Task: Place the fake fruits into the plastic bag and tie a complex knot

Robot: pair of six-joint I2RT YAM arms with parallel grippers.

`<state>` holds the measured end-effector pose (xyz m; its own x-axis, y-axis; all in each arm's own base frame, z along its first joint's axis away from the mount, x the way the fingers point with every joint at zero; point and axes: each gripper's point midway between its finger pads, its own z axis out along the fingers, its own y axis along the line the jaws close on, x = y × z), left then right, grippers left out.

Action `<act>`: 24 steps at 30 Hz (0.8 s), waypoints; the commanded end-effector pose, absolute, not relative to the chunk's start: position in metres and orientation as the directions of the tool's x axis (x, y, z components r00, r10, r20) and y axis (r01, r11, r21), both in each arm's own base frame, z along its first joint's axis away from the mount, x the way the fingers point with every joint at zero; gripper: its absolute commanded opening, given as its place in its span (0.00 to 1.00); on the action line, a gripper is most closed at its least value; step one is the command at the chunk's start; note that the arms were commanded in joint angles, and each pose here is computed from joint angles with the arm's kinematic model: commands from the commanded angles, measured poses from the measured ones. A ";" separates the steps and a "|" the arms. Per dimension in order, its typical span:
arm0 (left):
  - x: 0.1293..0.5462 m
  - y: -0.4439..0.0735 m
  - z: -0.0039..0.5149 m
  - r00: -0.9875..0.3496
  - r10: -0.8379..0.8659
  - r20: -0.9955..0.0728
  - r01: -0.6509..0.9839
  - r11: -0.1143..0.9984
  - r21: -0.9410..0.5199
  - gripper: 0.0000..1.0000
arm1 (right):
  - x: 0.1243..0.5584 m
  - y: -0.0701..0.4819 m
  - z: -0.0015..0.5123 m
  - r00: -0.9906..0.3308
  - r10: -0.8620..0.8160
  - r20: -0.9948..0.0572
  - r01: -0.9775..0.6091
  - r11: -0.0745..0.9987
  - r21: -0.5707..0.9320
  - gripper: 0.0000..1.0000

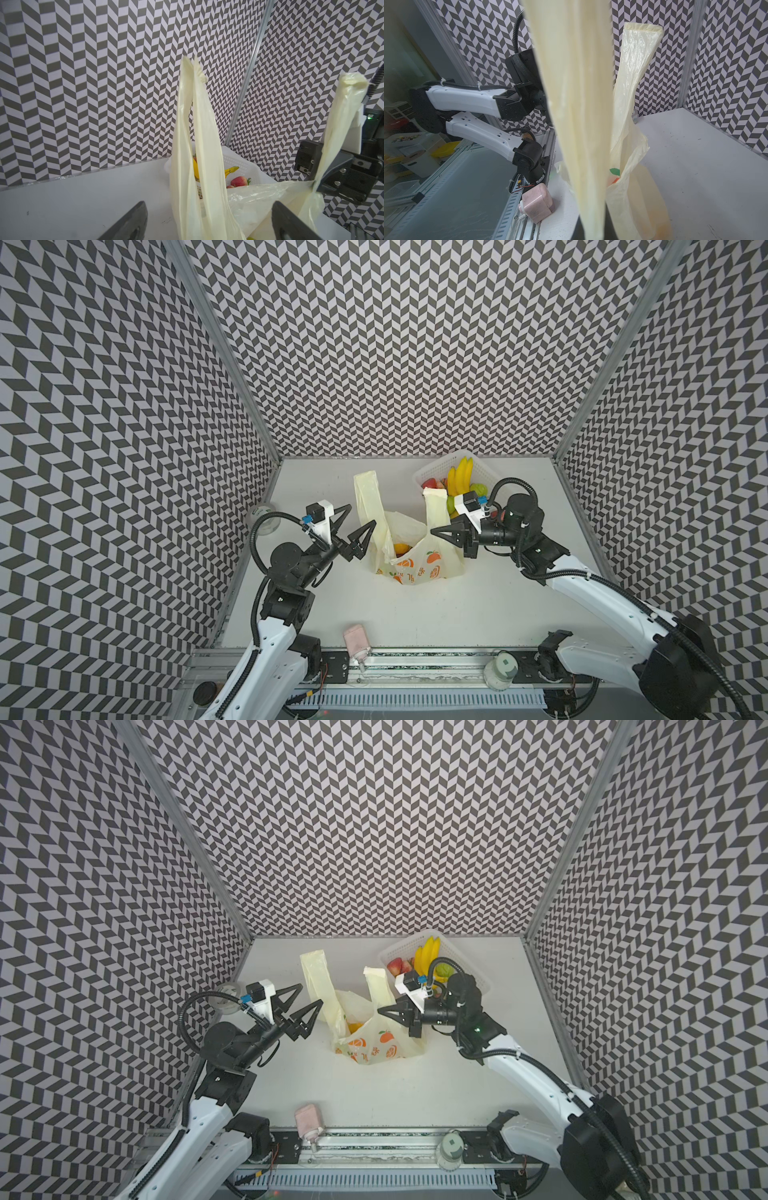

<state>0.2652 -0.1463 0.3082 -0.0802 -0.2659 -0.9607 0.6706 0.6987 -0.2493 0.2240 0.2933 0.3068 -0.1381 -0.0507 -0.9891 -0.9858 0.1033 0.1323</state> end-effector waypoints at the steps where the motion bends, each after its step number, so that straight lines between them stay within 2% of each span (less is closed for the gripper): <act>1: 0.264 -0.152 0.308 -0.088 -0.304 -0.948 0.706 0.652 -0.275 0.90 | 0.220 0.290 0.326 -0.062 -0.008 -0.998 -0.993 0.098 0.061 0.00; 8: 0.267 -0.158 0.297 -0.102 -0.326 -0.940 0.730 0.617 -0.293 0.74 | 0.222 0.290 0.326 -0.076 -0.004 -0.997 -0.991 0.108 0.075 0.00; 17: 0.264 -0.179 0.288 -0.117 -0.335 -0.935 0.769 0.565 -0.298 0.63 | 0.227 0.291 0.325 -0.086 -0.005 -0.996 -0.989 0.122 0.085 0.00; 24: 0.273 -0.194 0.284 -0.100 -0.305 -0.947 0.766 0.584 -0.269 0.43 | 0.233 0.290 0.324 -0.112 -0.012 -0.994 -0.982 0.155 0.109 0.00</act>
<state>0.2683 -0.1942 0.2635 -0.1861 -0.2889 -0.9391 0.7599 0.5636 -0.3239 0.2287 0.2928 0.3064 -0.1642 -0.0459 -0.9854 -0.9787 0.1322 0.1569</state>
